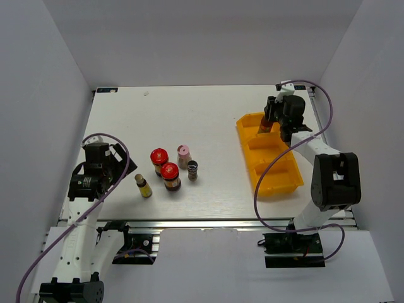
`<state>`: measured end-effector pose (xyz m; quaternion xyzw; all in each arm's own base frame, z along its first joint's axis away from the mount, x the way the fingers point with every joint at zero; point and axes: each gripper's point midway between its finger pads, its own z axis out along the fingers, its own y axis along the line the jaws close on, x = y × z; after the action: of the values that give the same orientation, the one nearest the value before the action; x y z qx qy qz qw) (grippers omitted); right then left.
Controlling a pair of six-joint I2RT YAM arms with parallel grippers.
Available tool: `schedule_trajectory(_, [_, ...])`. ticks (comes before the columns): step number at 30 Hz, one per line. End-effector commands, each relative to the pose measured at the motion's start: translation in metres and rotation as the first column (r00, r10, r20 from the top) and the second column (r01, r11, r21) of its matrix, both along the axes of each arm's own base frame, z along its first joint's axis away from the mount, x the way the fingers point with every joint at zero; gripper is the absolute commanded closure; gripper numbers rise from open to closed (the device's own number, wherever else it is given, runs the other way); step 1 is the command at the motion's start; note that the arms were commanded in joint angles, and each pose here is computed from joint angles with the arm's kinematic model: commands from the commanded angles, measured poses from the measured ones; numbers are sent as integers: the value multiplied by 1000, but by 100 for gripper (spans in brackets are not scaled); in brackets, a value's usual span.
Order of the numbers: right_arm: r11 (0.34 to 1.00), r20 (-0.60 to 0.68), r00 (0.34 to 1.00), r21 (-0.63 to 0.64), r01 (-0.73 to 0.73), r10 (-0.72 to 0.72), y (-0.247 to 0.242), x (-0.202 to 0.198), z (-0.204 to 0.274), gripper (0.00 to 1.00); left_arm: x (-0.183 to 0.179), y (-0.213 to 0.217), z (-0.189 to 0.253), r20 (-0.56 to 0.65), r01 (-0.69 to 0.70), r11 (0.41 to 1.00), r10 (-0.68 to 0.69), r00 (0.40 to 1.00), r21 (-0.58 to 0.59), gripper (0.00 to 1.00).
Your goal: Organize the condiment bottles
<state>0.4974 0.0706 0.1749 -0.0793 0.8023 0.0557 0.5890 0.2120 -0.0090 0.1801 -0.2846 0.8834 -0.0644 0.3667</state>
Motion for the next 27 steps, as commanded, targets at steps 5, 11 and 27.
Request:
schedule_trajectory(5, [998,251,968,-52,24,-10,-7,14,61,90,0,-4,-3,8,16,1000,-16,1000,-18,2])
schedule_trajectory(11, [997,291,956,-77,8,15,-6,15,64,82,-4,-4,-6,0,15,1000,-15,1000,-19,2])
schedule_trajectory(27, [999,310,950,-43,-16,29,-3,-8,74,22,-9,-6,-20,-59,30,999,-31,998,-25,2])
